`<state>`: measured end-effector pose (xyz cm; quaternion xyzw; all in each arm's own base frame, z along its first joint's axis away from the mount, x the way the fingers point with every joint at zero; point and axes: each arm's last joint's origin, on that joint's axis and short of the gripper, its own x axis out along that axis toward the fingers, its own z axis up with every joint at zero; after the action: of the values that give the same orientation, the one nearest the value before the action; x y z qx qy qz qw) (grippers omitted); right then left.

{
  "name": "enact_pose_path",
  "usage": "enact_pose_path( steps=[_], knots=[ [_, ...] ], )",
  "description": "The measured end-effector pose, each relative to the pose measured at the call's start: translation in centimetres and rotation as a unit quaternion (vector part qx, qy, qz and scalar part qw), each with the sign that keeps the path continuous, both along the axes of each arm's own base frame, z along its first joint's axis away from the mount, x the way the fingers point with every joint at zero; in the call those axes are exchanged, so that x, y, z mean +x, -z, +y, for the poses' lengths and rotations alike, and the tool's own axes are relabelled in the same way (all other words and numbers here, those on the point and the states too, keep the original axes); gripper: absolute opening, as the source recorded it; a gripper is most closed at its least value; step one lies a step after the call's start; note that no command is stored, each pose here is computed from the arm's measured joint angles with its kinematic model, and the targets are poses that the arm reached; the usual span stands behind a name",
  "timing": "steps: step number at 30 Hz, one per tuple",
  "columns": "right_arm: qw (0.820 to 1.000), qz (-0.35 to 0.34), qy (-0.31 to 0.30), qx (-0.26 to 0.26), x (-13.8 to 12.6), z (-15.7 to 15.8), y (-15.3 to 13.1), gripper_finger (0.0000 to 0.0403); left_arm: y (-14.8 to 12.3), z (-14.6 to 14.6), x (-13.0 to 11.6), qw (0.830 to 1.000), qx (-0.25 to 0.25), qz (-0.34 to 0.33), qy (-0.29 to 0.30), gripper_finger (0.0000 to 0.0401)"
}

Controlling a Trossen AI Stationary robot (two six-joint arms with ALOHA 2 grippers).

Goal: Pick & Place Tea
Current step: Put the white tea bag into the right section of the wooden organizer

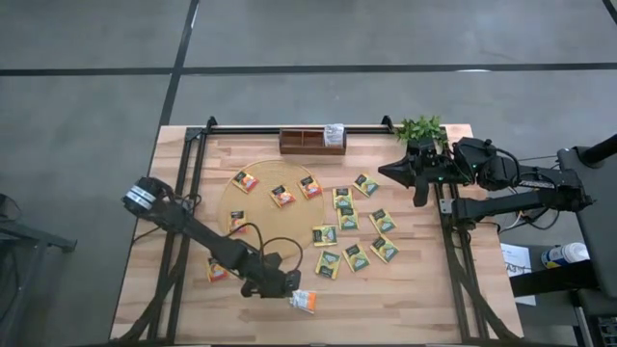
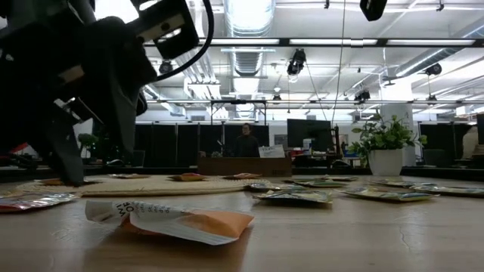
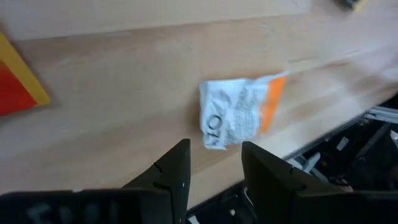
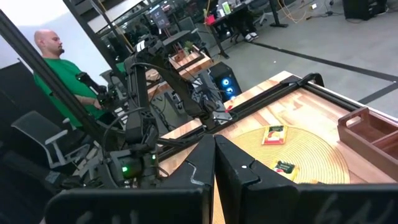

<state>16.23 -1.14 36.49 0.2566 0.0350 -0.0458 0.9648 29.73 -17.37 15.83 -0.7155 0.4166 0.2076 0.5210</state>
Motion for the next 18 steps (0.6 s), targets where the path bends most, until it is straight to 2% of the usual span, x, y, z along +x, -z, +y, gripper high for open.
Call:
enact_pose_path(
  steps=[8,18],
  knots=[
    [1.0,0.001,-0.001,-0.011,0.0,0.0,0.0,0.0008,1.4,-0.5,0.9,1.0,-0.019,-0.009,-0.007,0.0137],
    [1.0,0.001,-0.001,-0.011,0.0,0.0,0.0,0.0009,2.8,-1.3,2.4,0.999,-0.033,0.004,0.015,0.0131]
  ],
)
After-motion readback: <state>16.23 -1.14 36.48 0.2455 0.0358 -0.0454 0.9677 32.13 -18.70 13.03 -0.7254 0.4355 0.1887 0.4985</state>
